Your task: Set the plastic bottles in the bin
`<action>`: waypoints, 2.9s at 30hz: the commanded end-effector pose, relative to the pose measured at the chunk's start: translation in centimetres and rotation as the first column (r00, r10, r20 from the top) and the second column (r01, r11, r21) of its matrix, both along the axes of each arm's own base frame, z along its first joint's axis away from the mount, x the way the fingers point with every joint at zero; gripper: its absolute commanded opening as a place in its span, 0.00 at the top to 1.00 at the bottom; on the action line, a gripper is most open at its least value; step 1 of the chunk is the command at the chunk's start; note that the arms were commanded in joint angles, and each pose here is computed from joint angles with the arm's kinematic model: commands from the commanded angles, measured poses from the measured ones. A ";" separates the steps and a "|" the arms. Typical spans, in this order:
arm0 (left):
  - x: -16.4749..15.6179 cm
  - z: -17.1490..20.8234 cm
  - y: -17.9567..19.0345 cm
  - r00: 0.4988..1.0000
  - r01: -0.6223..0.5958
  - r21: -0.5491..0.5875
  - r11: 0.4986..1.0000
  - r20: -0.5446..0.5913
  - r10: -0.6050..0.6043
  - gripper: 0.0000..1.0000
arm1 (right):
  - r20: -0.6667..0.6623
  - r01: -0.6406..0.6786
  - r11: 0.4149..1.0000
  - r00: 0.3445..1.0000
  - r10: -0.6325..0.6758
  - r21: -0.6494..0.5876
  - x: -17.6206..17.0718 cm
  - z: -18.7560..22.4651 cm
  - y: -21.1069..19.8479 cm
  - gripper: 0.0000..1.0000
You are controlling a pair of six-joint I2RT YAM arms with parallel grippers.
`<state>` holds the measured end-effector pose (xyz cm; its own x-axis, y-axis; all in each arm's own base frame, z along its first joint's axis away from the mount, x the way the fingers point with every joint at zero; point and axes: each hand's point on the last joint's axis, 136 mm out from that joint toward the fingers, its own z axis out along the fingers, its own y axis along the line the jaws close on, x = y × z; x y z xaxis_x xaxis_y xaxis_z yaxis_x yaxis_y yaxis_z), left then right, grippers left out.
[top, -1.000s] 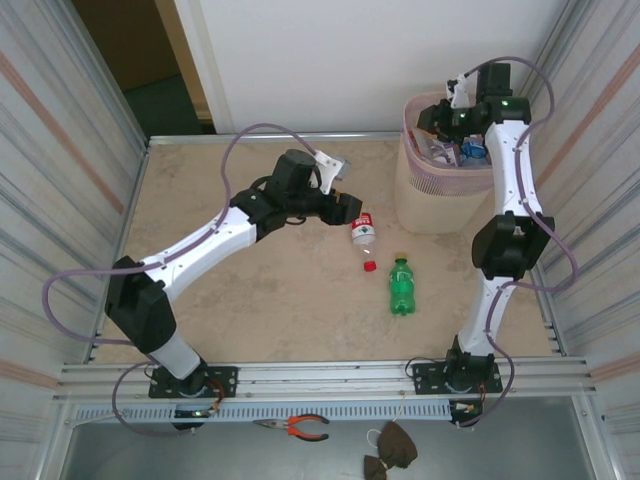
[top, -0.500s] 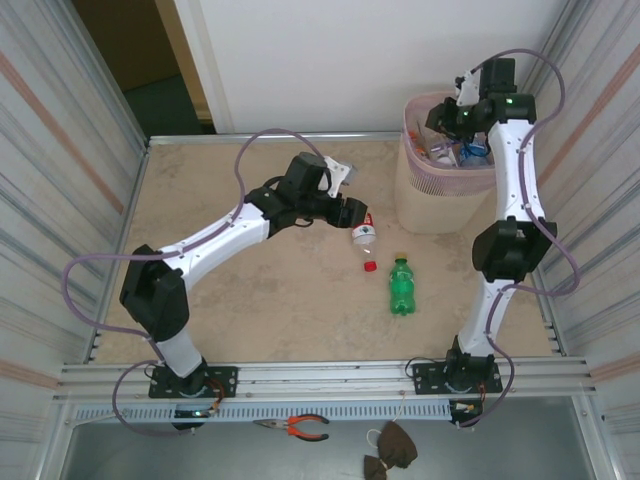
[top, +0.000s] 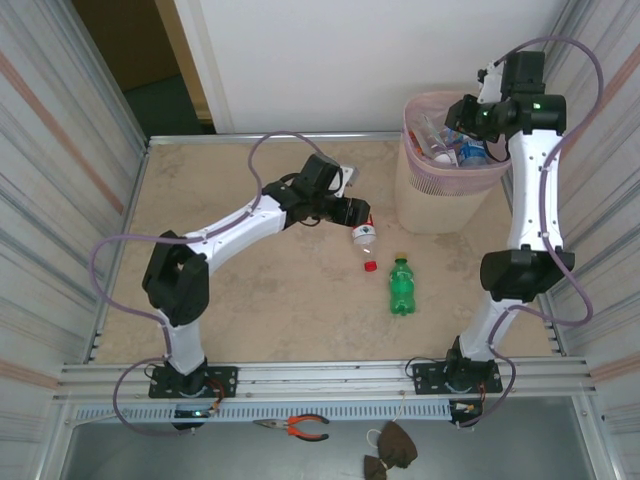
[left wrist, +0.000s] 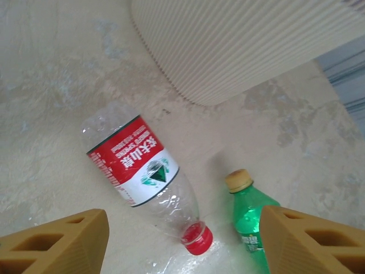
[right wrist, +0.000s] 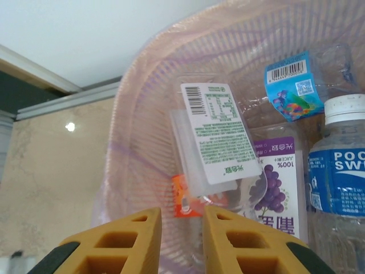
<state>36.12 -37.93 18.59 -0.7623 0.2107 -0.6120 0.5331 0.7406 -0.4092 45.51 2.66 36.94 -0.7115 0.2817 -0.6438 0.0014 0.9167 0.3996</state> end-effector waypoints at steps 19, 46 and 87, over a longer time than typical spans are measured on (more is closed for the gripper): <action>0.8 -10.1 -1.8 0.909 -0.339 0.369 0.865 -0.106 0.402 0.10 | 0.087 0.008 0.999 0.996 -0.005 -0.034 -5.2 3.6 -0.9 0.73; -5.7 -14.5 0.2 0.907 -0.248 0.472 0.846 -0.193 0.374 0.26 | 0.132 -0.019 1.000 0.991 0.021 -0.010 -6.8 4.7 0.4 0.72; -5.3 2.5 -2.5 0.973 -0.113 0.014 0.994 0.204 0.107 0.75 | 0.475 -0.187 0.980 0.870 0.133 0.067 -12.2 10.5 4.4 0.67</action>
